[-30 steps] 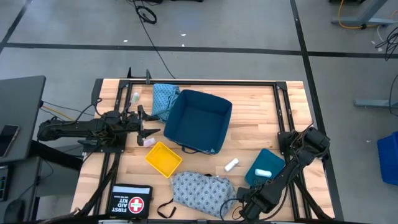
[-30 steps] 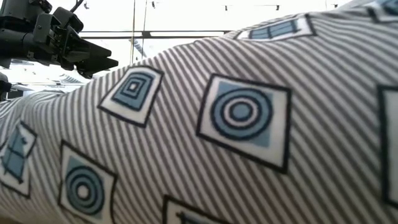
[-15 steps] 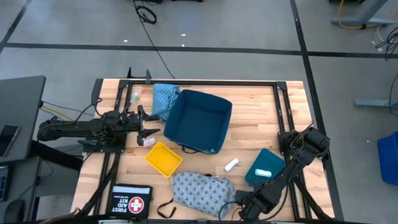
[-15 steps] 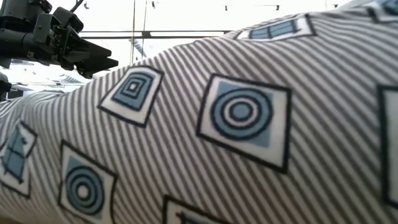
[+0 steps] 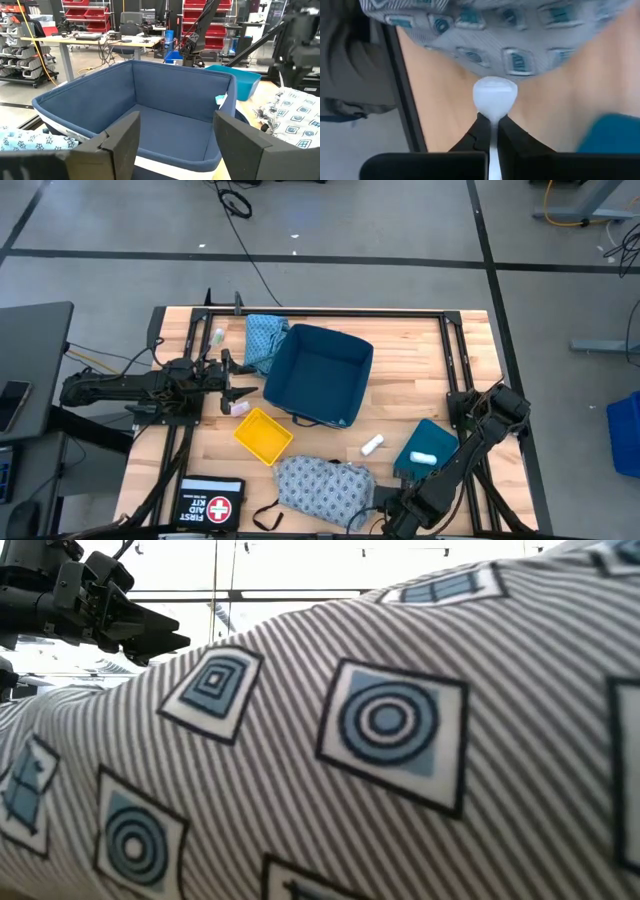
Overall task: Pick & place medical supplies in basket/bin
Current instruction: Put the bottom white bandage into the blue bin, then put the white bandage into the blue bin
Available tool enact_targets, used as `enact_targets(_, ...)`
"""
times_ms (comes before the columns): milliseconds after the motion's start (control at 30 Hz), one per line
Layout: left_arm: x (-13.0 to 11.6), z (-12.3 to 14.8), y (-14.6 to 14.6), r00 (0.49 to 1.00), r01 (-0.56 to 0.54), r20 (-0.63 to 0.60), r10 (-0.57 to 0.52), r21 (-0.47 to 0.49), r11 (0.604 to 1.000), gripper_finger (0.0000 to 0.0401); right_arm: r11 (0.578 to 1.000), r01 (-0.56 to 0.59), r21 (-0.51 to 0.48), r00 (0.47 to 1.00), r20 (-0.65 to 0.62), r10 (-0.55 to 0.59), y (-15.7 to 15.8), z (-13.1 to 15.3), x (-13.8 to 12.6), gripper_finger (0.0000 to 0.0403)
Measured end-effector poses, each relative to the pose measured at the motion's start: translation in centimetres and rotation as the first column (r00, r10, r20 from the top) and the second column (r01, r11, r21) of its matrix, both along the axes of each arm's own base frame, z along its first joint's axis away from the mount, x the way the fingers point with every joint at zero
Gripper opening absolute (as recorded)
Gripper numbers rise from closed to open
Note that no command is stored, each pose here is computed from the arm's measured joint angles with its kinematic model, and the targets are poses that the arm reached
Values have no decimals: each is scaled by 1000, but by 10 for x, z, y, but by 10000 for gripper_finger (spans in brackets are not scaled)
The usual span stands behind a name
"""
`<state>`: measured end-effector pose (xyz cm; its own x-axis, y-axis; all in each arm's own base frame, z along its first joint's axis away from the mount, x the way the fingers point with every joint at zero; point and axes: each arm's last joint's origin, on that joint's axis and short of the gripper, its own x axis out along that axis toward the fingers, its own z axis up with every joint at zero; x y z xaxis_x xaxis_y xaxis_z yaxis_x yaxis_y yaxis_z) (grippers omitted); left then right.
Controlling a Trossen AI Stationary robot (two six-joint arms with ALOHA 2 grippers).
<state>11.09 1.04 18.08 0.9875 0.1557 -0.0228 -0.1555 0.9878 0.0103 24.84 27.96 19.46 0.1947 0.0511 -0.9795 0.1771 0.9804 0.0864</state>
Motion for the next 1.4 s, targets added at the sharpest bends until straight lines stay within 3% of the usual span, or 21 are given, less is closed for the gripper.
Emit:
enact_targets(233,0,0,0,1000,0,0,0,3,1000,238,984,23,-177,991,-124,-46,-11,40,-9,10)
enact_targets(433,0,0,0,1000,0,-1,0,3,1000,238,950,4,-312,946,-306,-104,-27,51,-25,10)
enact_targets(933,0,0,0,1000,0,1,0,3,1000,238,960,-68,-271,894,-443,-62,-50,2,-23,11)
enact_targets(1033,0,0,0,1000,0,2,0,3,1000,238,961,-65,-269,889,-452,-66,-52,0,-23,41)
enact_targets(1300,0,0,0,1000,0,2,0,3,1000,238,961,-43,-274,887,-453,-90,-56,0,-20,181)
enact_targets(1400,0,0,0,1000,0,1,0,3,1000,238,957,-33,-287,885,-453,-105,-58,1,-20,210)
